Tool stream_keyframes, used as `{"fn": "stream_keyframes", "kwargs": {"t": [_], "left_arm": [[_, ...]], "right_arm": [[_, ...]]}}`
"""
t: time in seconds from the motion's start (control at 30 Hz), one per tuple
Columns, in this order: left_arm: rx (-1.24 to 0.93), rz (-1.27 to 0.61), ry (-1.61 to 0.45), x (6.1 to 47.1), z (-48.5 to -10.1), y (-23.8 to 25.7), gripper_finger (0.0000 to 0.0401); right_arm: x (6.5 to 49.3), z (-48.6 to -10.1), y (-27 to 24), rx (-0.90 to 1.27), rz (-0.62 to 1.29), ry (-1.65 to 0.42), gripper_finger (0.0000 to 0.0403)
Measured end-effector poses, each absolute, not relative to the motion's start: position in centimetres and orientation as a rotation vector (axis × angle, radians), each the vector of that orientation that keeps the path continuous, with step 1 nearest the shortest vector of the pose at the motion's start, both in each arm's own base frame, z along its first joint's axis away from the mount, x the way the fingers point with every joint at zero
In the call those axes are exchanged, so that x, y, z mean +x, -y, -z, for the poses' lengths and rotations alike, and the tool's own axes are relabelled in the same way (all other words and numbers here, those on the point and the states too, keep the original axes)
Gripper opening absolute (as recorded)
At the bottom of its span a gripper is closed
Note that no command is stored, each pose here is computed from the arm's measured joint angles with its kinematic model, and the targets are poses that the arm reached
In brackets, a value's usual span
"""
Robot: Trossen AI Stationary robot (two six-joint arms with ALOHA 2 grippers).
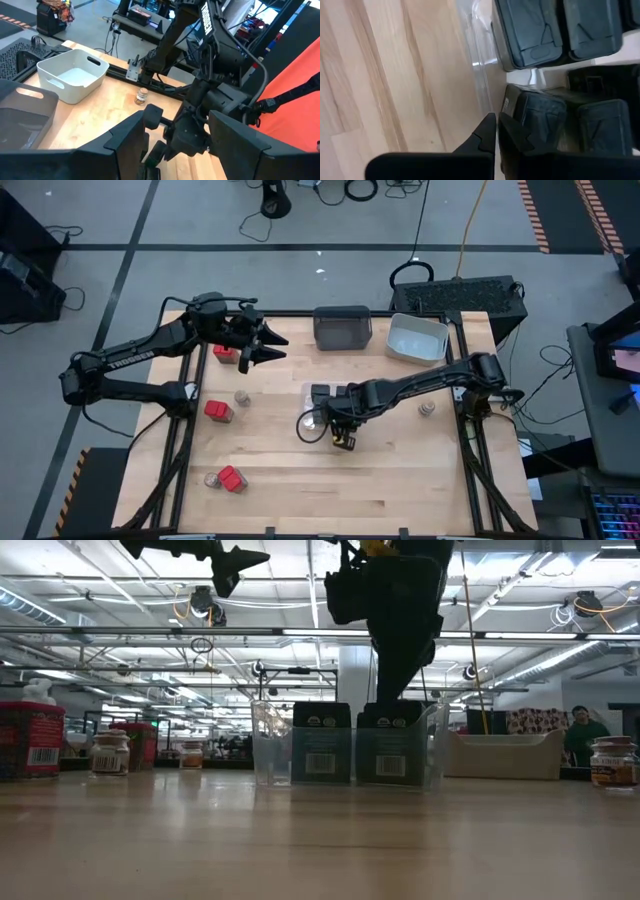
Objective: Sort spices by type
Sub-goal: Put the brown seasoning bottle into the gray bin
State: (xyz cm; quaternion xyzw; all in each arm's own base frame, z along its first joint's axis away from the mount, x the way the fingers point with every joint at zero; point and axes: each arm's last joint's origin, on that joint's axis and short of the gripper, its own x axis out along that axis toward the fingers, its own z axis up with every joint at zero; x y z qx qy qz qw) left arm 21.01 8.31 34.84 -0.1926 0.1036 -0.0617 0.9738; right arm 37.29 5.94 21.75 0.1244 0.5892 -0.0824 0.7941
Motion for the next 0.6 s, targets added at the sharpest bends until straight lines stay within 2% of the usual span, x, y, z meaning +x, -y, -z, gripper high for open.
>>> {"fn": "stream_keyframes", "kwargs": {"t": [0.6], "left_arm": [[-0.361, 0.127, -0.207, 21.01, -34.84, -8.31, 0.0223]], "right_arm": [[36.55, -21.41, -5.61, 0.271, 0.284, -1.333, 0.0]]}}
